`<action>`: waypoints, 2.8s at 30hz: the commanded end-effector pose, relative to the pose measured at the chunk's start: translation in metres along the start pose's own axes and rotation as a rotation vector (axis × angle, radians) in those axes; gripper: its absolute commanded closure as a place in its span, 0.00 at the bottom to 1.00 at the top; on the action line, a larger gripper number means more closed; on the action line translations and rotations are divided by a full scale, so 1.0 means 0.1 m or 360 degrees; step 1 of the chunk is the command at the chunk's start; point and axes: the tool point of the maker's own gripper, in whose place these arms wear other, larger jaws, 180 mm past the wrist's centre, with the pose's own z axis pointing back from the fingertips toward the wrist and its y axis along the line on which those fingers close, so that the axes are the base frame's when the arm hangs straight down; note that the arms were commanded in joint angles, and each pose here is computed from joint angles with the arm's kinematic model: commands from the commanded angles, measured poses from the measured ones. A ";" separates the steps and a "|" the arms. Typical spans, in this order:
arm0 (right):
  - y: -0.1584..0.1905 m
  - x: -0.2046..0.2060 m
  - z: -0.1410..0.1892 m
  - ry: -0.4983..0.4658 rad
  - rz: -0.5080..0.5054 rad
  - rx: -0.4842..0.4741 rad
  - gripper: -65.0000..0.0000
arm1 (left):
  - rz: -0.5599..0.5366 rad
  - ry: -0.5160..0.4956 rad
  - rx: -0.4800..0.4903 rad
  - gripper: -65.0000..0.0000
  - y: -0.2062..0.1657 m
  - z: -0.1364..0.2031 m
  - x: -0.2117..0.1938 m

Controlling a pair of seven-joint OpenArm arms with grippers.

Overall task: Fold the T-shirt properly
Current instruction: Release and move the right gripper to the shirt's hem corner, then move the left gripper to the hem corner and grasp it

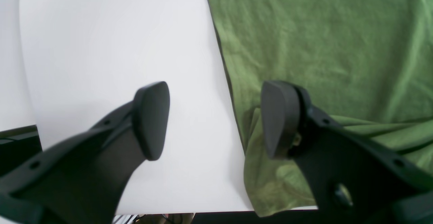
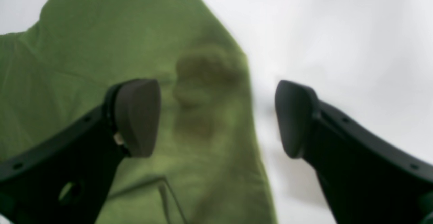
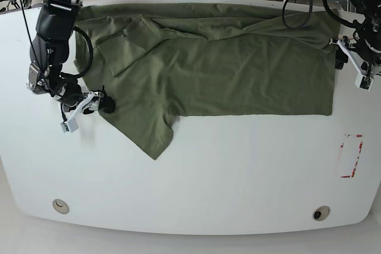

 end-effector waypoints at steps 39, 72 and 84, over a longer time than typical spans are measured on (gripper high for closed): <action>0.15 0.09 -0.14 -0.0045 0.0053 0.0014 1.00 | 0.1036 -0.0114 -0.0112 0.14 0.37 -1.24 0.66; -0.04 0.36 0.10 -0.0134 0.0075 -0.0028 1.00 | 0.0800 -0.0263 -0.0195 1.00 0.10 -1.11 1.05; -0.19 0.32 0.38 -0.0100 0.0005 0.0006 1.00 | 0.0569 -0.0266 -0.0248 1.00 0.00 -0.96 1.07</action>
